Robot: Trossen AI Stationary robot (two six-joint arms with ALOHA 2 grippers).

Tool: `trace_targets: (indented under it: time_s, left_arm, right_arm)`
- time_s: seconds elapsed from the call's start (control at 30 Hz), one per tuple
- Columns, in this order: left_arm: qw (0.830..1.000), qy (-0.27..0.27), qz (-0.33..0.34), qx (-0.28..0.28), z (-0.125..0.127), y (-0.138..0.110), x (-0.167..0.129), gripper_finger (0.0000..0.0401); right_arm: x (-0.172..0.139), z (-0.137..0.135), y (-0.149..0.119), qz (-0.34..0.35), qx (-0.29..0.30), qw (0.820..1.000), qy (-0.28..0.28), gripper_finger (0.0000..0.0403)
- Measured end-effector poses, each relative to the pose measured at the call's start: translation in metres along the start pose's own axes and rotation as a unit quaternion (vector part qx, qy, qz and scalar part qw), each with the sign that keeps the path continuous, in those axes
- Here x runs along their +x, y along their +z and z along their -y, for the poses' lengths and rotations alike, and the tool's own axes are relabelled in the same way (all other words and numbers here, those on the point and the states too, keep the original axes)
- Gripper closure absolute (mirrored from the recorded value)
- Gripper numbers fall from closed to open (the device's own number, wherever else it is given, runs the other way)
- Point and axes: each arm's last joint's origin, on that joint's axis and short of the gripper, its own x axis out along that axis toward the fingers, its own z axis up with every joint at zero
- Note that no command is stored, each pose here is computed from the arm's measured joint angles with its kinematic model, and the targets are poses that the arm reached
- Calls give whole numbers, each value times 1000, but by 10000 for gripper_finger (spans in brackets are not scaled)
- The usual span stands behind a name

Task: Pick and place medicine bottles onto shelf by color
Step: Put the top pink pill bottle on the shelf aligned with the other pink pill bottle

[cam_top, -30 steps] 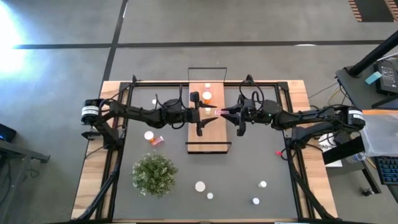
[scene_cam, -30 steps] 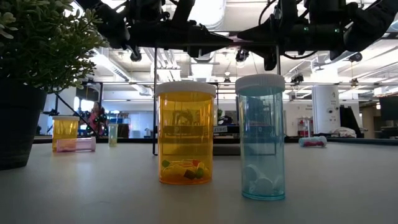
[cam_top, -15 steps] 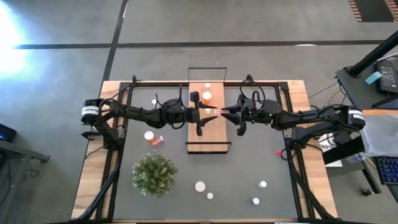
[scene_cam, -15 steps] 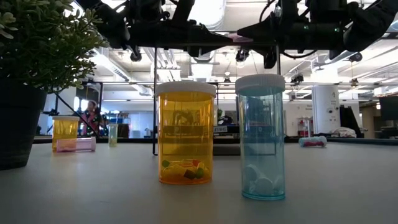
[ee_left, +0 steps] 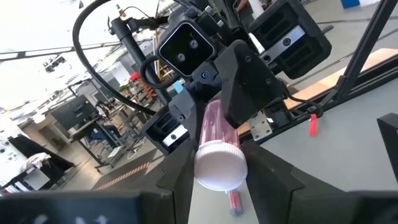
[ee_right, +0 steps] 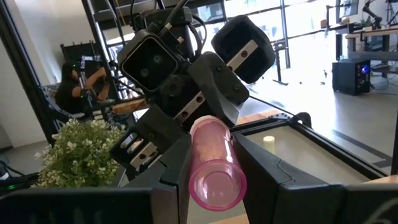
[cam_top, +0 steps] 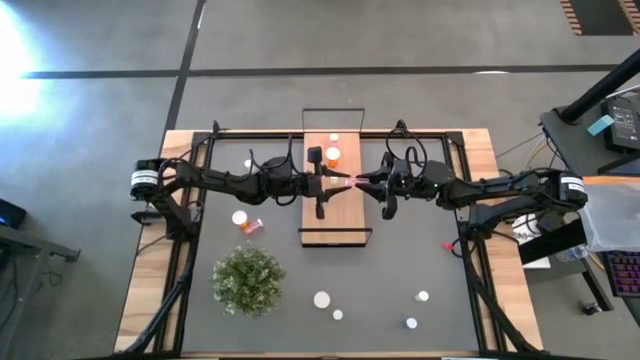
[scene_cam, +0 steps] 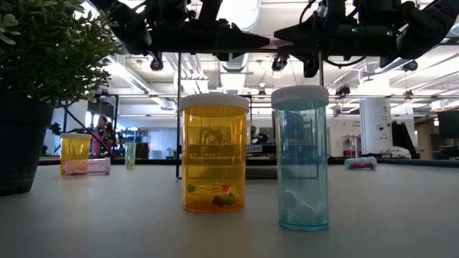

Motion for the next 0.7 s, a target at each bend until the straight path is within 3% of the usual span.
trace_targets:
  time_s: [0.5, 0.7]
  left_arm:
    - [1000, -4, 2, 0, 0, 0, 0, 292]
    - [1000, -8, 1, -1, 1, 0, 0, 292]
  right_arm:
    - [0, 0, 0, -1, -1, 1000, 5, 305]
    - [1, -1, 4, -25, 4, 1000, 0, 255]
